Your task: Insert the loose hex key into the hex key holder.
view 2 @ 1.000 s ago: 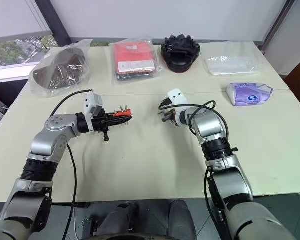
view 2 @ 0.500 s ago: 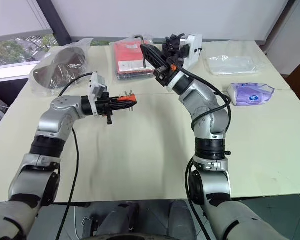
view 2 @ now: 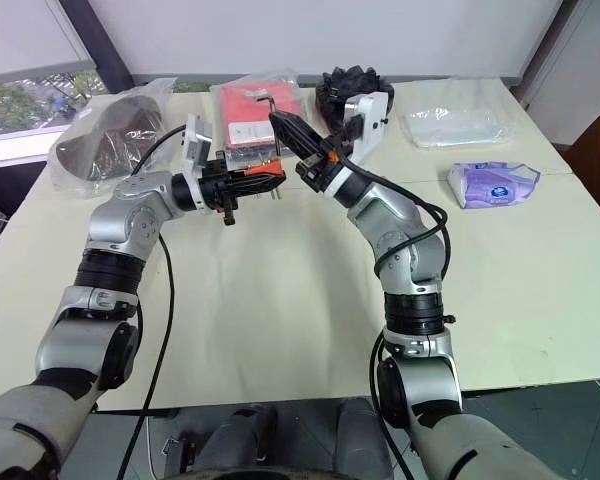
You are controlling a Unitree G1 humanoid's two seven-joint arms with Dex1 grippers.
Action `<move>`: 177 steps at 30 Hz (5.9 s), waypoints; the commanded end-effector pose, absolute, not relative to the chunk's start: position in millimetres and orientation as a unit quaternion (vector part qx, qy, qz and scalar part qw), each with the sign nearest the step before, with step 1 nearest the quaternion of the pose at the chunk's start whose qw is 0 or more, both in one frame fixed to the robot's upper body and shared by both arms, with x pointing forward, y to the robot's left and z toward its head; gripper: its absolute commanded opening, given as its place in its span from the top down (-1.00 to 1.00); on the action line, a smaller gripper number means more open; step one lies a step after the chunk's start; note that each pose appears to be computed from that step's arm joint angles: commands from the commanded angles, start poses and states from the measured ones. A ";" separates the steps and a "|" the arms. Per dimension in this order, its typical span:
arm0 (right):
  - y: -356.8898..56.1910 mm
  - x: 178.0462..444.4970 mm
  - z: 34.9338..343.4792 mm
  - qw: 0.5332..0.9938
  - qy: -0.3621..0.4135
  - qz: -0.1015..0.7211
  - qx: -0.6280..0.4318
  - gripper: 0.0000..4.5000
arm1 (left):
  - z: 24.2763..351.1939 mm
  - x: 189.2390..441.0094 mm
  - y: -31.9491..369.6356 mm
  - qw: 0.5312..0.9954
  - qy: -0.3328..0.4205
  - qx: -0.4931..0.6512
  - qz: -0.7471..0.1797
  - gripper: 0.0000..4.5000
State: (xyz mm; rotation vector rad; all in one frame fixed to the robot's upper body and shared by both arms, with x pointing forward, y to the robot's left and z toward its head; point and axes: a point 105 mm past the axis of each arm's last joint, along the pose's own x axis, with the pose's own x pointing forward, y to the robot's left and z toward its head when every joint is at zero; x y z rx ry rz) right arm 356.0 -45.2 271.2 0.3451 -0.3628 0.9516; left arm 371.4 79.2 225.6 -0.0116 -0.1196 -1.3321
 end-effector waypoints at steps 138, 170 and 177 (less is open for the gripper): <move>-50.8 354.3 240.8 0.864 -0.093 0.491 0.066 0.99 | 208.7 363.6 74.9 0.797 -0.063 0.039 -0.600 1.00; -47.4 339.3 246.1 0.845 -0.102 0.523 0.052 0.99 | 201.8 363.8 74.7 0.795 -0.056 0.044 -0.602 1.00; -57.4 356.8 238.8 0.873 -0.088 0.477 0.043 0.99 | 209.0 363.4 72.0 0.792 -0.067 0.043 -0.606 1.00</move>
